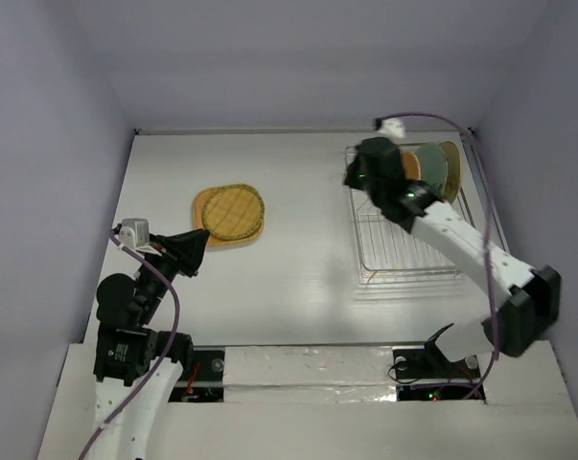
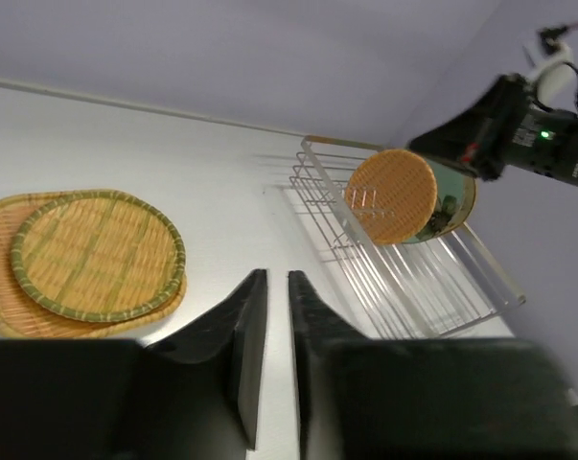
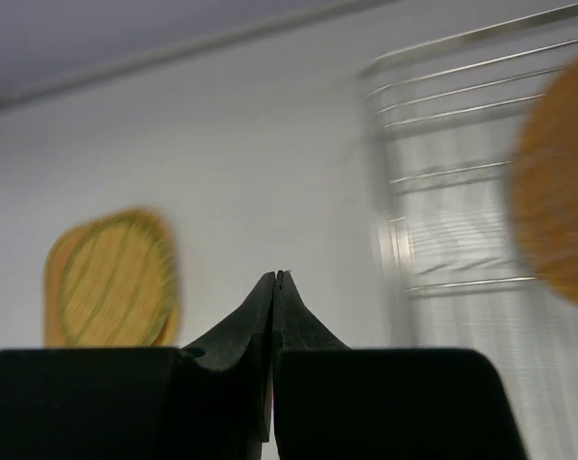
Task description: Unload the plates from the dish rack
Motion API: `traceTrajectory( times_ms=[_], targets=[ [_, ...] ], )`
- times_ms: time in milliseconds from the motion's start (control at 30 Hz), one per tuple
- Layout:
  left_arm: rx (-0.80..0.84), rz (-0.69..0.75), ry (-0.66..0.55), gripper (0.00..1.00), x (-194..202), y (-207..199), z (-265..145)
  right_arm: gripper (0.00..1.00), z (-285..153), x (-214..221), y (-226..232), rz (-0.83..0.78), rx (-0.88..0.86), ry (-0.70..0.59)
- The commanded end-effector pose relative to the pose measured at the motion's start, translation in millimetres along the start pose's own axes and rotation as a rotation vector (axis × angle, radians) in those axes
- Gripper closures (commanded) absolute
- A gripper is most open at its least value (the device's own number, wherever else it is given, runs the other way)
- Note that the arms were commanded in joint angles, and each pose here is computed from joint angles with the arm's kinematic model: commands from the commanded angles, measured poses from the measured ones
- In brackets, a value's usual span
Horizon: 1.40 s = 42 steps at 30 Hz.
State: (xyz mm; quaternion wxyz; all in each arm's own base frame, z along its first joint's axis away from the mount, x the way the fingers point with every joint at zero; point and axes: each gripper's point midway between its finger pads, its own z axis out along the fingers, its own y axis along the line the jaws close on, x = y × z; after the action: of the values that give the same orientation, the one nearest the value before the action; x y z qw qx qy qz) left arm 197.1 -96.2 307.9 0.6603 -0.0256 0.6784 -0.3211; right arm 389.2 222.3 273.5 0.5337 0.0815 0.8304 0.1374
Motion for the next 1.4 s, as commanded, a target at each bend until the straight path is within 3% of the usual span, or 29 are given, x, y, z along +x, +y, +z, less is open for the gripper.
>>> traceTrajectory(
  times_ms=[0, 33, 67, 100, 133, 200, 333, 367, 500, 667, 700, 767, 800, 900, 1100, 1367],
  targets=[
    [0.0, 0.014, -0.047, 0.95, -8.8, 0.2, 0.5, 1.0, -8.1, -16.8, -124.8, 0.004, 0.3, -0.053],
    [-0.005, 0.013, -0.051, 0.97, -9.4, 0.8, -0.3, 0.96, -11.4, -17.8, -143.2, 0.016, 0.336, -0.055],
    [-0.008, 0.013, -0.055, 0.98, -10.2, 1.0, -1.0, 0.8, -13.5, -11.8, -163.1, 0.011, 0.372, -0.04],
    [-0.011, 0.012, -0.058, 0.98, -10.8, 1.4, -1.3, 0.46, -14.9, -14.3, -176.1, 0.017, 0.391, -0.042],
    [-0.011, 0.012, -0.058, 0.98, -10.8, 1.4, -1.3, 0.35, -17.6, -21.0, -200.4, 0.025, 0.443, -0.051],
    [-0.004, 0.012, -0.053, 0.95, -9.5, -0.2, -1.6, 0.26, -12.2, -23.6, -209.3, 0.026, 0.435, -0.037],
    [0.002, 0.013, -0.056, 0.81, -10.7, -2.0, -3.2, 0.29, 9.1, -26.4, -209.5, 0.012, 0.389, -0.009],
    [0.0, 0.014, -0.059, 0.78, -11.2, -1.7, -3.1, 0.33, 18.7, -21.7, -215.1, 0.004, 0.402, 0.016],
    [0.006, 0.013, -0.058, 0.75, -11.1, -3.3, -3.6, 0.49, 40.5, -20.6, -224.6, -0.004, 0.419, 0.058],
    [0.005, 0.012, -0.055, 0.75, -10.3, -2.8, -3.1, 0.58, 56.9, -15.1, -232.8, -0.029, 0.44, 0.093],
    [0.005, 0.012, -0.055, 0.75, -10.4, -2.7, -2.8, 0.66, 57.7, -15.1, -233.2, -0.032, 0.441, 0.093],
    [0.003, 0.012, -0.055, 0.75, -10.2, -2.3, -2.8, 0.67, 58.3, -16.6, -233.6, -0.039, 0.443, 0.091],
    [0.005, 0.014, -0.056, 0.75, -10.6, -2.9, -3.1, 0.77, 58.6, -21.3, -232.8, -0.045, 0.444, 0.086],
    [0.004, 0.013, -0.057, 0.75, -10.6, -2.8, -3.4, 0.92, 54.3, -22.7, -236.9, -0.061, 0.472, 0.099],
    [0.007, 0.013, -0.056, 0.75, -10.5, -3.2, -3.1, 0.99, 30.8, -49.3, -229.3, -0.093, 0.456, 0.046],
    [0.008, 0.011, -0.048, 0.74, -8.5, -2.7, -2.0, 1.0, -12.1, -93.8, -208.2, -0.109, 0.442, -0.054]
  ],
)
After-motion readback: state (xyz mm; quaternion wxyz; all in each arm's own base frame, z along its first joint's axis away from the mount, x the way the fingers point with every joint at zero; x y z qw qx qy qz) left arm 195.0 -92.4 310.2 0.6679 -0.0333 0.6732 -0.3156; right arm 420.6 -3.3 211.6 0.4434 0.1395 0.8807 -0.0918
